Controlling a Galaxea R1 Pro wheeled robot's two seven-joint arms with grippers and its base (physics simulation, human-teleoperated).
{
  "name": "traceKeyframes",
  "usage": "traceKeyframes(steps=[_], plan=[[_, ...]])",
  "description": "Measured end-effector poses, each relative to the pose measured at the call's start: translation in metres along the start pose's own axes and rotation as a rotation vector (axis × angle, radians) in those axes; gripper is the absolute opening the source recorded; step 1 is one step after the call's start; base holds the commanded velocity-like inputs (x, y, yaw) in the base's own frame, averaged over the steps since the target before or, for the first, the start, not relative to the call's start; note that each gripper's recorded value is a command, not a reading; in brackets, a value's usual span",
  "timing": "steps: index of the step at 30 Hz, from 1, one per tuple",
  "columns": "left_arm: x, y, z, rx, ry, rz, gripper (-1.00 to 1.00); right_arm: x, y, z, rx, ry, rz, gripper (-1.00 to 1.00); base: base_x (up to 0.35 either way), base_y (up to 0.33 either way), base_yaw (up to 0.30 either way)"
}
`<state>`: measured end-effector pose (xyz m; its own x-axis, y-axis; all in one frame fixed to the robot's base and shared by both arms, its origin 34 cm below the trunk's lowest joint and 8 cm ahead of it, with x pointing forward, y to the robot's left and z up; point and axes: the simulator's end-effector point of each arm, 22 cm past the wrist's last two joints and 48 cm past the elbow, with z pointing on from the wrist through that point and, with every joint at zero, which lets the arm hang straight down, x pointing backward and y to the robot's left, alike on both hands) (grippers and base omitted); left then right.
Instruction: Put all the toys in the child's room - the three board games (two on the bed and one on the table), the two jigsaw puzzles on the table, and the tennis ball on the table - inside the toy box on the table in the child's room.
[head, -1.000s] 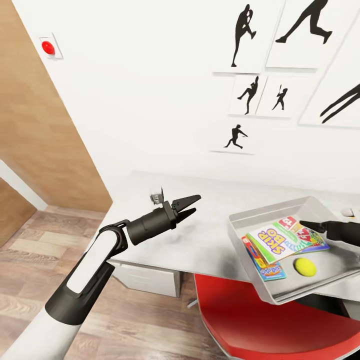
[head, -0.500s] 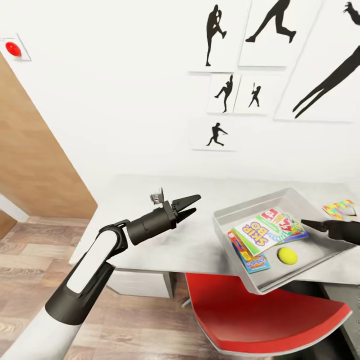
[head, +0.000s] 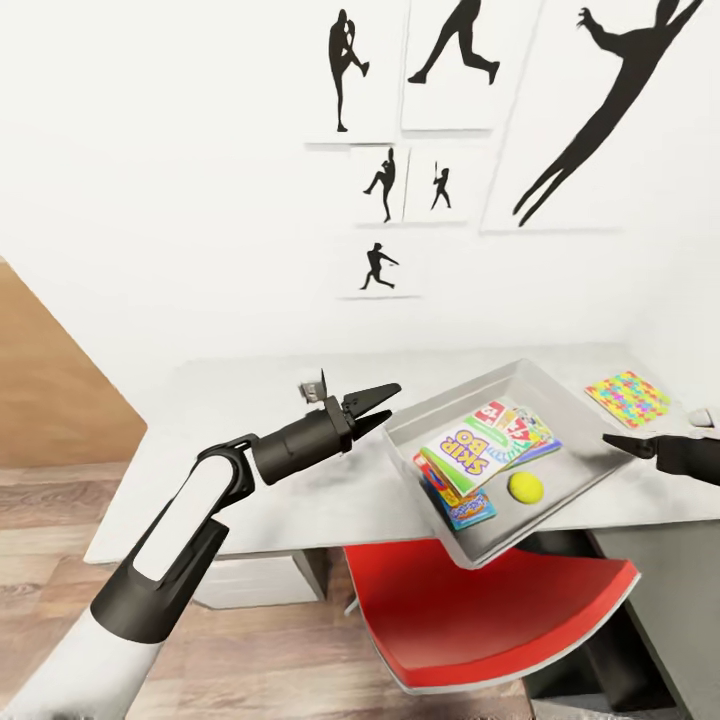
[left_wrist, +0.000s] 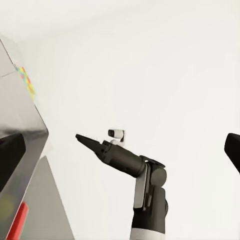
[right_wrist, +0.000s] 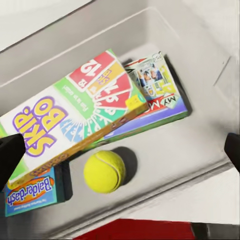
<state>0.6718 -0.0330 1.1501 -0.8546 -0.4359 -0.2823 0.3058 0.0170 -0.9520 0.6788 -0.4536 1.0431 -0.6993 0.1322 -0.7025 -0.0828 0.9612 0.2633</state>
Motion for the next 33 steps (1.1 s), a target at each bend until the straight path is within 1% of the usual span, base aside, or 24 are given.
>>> traceKeyframes(steps=[1,3,4,7,8,11,12,13,15,16,18,19,22,23,26,27,29,30,33], plan=[[0.000,0.000,0.000,0.000,0.000,0.000,1.00,0.000,0.000,0.000,0.000,0.000,0.000,1.00,0.000,0.000,-0.282],[-0.011,-0.008,0.005,0.004,-0.004,0.029,1.00,0.000,0.001,0.001,-0.002,-0.001,0.001,1.00,0.000,0.000,-0.282],[-0.011,-0.009,0.005,0.003,-0.004,0.030,1.00,0.000,0.001,0.001,-0.002,-0.001,0.001,1.00,0.000,0.000,-0.283],[-0.034,-0.026,0.016,-0.005,-0.008,0.097,1.00,0.001,0.003,0.002,-0.006,-0.002,0.004,1.00,0.000,0.000,-0.283],[-0.035,-0.026,0.017,-0.006,-0.008,0.099,1.00,0.001,0.003,0.002,-0.006,-0.002,0.004,1.00,0.000,0.000,-0.283],[-0.057,-0.040,0.028,-0.044,-0.011,0.154,1.00,0.001,0.005,0.004,-0.010,-0.002,0.007,1.00,0.000,0.000,-0.283],[-0.057,-0.041,0.029,-0.044,-0.012,0.155,1.00,0.001,0.005,0.004,-0.010,-0.002,0.007,1.00,0.000,0.000,-0.283],[-0.064,-0.043,0.032,-0.066,-0.013,0.164,1.00,0.001,0.005,0.004,-0.011,-0.002,0.007,1.00,0.000,0.000,-0.283],[-0.076,-0.045,0.040,-0.129,-0.018,0.180,1.00,0.002,0.006,0.004,-0.012,-0.002,0.008,1.00,0.000,0.000,-0.281],[-0.076,-0.045,0.040,-0.130,-0.018,0.181,1.00,0.002,0.006,0.005,-0.012,-0.002,0.008,1.00,0.000,0.000,-0.260],[-0.085,-0.040,0.045,-0.215,-0.022,0.192,1.00,0.002,0.006,0.005,-0.013,-0.002,0.010,1.00,0.000,0.000,-0.224],[-0.085,-0.040,0.046,-0.217,-0.022,0.192,1.00,0.002,0.006,0.005,-0.013,-0.001,0.010,1.00,0.000,0.000,-0.179],[-0.092,-0.032,0.051,-0.333,-0.023,0.203,1.00,0.004,0.003,0.003,-0.007,-0.004,0.019,1.00,0.000,0.000,-0.124],[-0.092,-0.031,0.051,-0.334,-0.023,0.203,1.00,0.004,0.003,0.003,-0.007,-0.004,0.019,1.00,0.000,0.000,-0.092],[-0.088,-0.030,0.057,-0.391,-0.004,0.213,1.00,0.006,-0.004,-0.001,0.004,-0.014,0.041,1.00,0.000,0.019,-0.064],[-0.088,-0.030,0.057,-0.392,-0.003,0.213,1.00,0.007,-0.004,-0.001,0.004,-0.014,0.042,1.00,0.000,0.048,-0.047],[-0.086,-0.030,0.060,-0.412,0.010,0.220,1.00,0.011,-0.006,-0.002,0.007,-0.016,0.060,1.00,0.000,0.068,-0.038],[-0.086,-0.030,0.060,-0.413,0.010,0.220,1.00,0.012,-0.006,-0.002,0.007,-0.016,0.060,1.00,0.000,0.086,-0.030],[-0.082,-0.030,0.062,-0.432,0.022,0.225,1.00,0.018,-0.009,-0.003,0.011,-0.017,0.084,1.00,0.000,0.084,-0.021]])
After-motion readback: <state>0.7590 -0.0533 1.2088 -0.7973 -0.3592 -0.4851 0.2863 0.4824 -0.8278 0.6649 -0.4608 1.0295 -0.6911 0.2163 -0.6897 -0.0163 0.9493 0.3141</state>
